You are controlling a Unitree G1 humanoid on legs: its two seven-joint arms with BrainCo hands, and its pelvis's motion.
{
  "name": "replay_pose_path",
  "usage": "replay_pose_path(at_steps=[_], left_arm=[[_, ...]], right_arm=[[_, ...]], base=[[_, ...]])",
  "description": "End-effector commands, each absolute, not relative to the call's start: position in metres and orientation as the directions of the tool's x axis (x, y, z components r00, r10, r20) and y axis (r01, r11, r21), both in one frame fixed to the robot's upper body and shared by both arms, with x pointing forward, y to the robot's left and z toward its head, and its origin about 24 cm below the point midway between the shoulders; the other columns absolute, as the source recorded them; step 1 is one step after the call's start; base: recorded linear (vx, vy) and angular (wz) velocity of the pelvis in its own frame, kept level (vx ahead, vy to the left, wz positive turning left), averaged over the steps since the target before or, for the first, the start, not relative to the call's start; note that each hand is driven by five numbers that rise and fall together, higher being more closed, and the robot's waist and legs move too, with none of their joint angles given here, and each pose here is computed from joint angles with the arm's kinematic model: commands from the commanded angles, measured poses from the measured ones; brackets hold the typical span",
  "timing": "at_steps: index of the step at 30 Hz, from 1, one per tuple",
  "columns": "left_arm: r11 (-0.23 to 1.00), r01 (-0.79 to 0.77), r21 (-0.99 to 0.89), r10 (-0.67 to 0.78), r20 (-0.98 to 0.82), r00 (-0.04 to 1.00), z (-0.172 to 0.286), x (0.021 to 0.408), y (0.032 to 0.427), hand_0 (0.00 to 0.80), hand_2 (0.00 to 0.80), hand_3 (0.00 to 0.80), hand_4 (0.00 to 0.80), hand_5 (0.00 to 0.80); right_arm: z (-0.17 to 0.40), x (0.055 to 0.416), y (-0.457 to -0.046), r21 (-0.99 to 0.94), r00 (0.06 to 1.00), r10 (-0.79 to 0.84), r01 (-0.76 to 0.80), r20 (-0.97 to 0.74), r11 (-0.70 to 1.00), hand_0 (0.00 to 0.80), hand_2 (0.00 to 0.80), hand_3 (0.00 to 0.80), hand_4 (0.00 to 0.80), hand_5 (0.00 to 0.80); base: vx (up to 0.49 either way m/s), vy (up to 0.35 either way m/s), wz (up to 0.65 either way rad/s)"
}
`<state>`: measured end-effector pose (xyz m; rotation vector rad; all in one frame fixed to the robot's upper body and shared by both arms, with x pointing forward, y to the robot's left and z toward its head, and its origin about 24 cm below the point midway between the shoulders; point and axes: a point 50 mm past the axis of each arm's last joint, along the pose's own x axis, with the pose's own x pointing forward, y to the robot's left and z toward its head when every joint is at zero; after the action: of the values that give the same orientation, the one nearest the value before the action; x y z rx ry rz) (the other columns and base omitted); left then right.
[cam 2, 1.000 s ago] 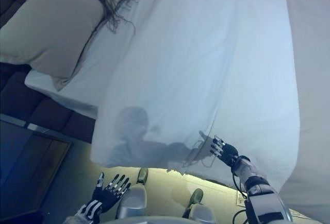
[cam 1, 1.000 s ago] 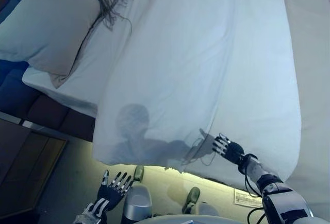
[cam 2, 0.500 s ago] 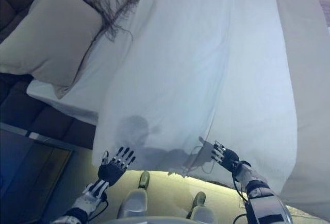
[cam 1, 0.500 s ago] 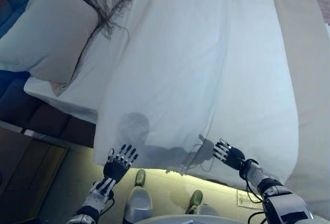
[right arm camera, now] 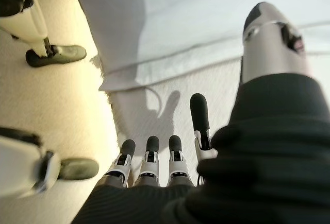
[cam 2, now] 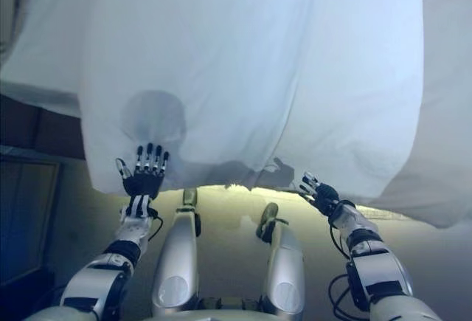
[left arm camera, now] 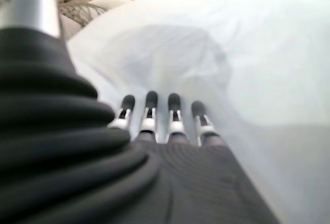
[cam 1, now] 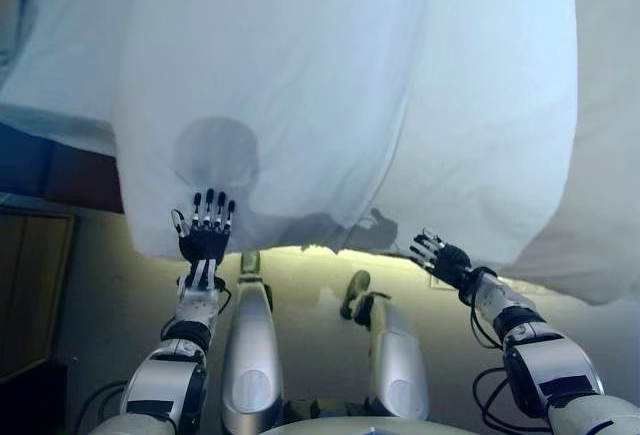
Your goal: Make the bed neatly
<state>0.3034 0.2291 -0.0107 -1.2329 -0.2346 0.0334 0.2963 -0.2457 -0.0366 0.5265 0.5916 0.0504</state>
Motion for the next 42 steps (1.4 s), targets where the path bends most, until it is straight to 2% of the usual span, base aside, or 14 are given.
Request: replay_pose_path(at_steps=[1, 7, 16, 28, 42], left_arm=[[0.297, 0.153, -0.942, 0.213, 0.222, 0.952, 0.006, 0.316, 0.227, 0.0, 0.0, 0.0, 0.0, 0.0], [0.222, 0.141, -0.965, 0.309, 0.207, 0.928, 0.015, 0.324, 0.239, 0.0, 0.0, 0.0, 0.0, 0.0], [0.089, 0.146, -0.985, 0.498, 0.171, 0.85, 0.014, 0.315, 0.268, 0.0, 0.0, 0.0, 0.0, 0.0], [0.098, 0.056, -0.994, 0.632, 0.105, 0.767, 0.01, 0.289, 0.318, 0.0, 0.0, 0.0, 0.0, 0.0], [0.256, -0.004, -0.967, 0.655, 0.17, 0.737, 0.032, 0.264, 0.374, 0.0, 0.0, 0.0, 0.0, 0.0]], right_arm=[[-0.022, 0.302, -0.255, 0.49, 0.867, 0.201, 0.056, -0.456, 0.87, 0.0, 0.0, 0.0, 0.0, 0.0], [-0.023, 0.302, -0.25, 0.505, 0.873, 0.22, 0.035, -0.436, 0.862, 0.0, 0.0, 0.0, 0.0, 0.0], [-0.032, 0.291, -0.253, 0.508, 0.879, 0.203, 0.051, -0.432, 0.86, 0.0, 0.0, 0.0, 0.0, 0.0], [-0.031, 0.28, -0.278, 0.492, 0.901, 0.124, 0.109, -0.416, 0.864, 0.0, 0.0, 0.0, 0.0, 0.0], [-0.013, 0.266, -0.329, 0.425, 0.916, 0.028, 0.159, -0.4, 0.891, 0.0, 0.0, 0.0, 0.0, 0.0]], base=[[-0.016, 0.024, -0.17], [-0.006, 0.017, -0.08], [0.042, 0.003, -0.06], [-0.017, 0.067, 0.01], [-0.053, 0.105, 0.03]])
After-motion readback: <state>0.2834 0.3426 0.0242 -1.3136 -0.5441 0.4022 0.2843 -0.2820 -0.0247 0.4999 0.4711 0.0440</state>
